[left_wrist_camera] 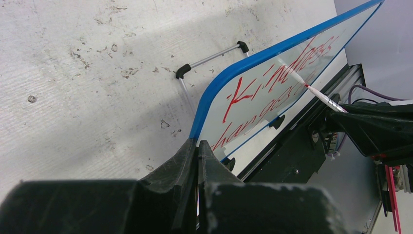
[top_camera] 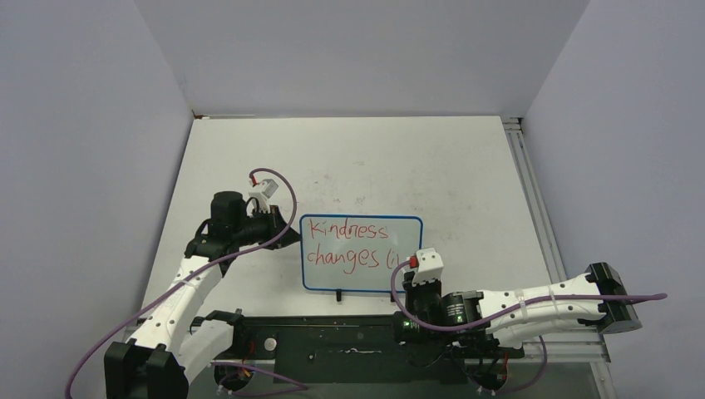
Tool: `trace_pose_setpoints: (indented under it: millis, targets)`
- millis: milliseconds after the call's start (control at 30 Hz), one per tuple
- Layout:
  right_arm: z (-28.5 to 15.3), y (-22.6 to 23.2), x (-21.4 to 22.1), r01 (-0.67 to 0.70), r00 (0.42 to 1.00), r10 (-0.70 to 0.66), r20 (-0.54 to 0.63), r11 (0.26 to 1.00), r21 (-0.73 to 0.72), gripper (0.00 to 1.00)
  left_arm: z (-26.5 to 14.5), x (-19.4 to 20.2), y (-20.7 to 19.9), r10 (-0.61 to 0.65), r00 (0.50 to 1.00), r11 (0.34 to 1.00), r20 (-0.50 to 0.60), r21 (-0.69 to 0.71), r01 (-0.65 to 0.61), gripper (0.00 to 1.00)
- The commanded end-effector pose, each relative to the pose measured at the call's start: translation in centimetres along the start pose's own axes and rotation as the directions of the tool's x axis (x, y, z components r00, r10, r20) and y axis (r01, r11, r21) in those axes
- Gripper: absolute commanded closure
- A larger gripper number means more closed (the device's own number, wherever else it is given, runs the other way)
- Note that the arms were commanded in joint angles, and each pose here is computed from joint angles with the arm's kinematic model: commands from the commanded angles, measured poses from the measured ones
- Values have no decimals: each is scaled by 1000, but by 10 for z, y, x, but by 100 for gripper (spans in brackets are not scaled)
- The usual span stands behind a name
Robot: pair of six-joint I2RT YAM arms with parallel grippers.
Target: Write a sentence on the whiteboard
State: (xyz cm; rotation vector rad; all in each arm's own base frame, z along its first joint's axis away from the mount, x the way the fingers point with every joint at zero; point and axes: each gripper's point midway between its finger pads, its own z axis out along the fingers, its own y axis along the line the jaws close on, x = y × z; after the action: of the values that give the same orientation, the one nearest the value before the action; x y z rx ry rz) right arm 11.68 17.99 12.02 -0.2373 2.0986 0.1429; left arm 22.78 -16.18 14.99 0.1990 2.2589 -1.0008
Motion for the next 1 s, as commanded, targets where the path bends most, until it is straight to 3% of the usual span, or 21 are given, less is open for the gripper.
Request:
trace_pose_setpoints:
  millis: [0, 967]
  targets:
    - [0, -6, -19, -8, 998, 5, 69, 999, 35, 95, -4, -19, -14, 51, 997, 998, 50, 39, -53, 100]
    - [1, -9, -48, -1, 988, -12, 152, 996, 84, 95, -4, -19, -14, 51, 997, 998, 50, 39, -53, 100]
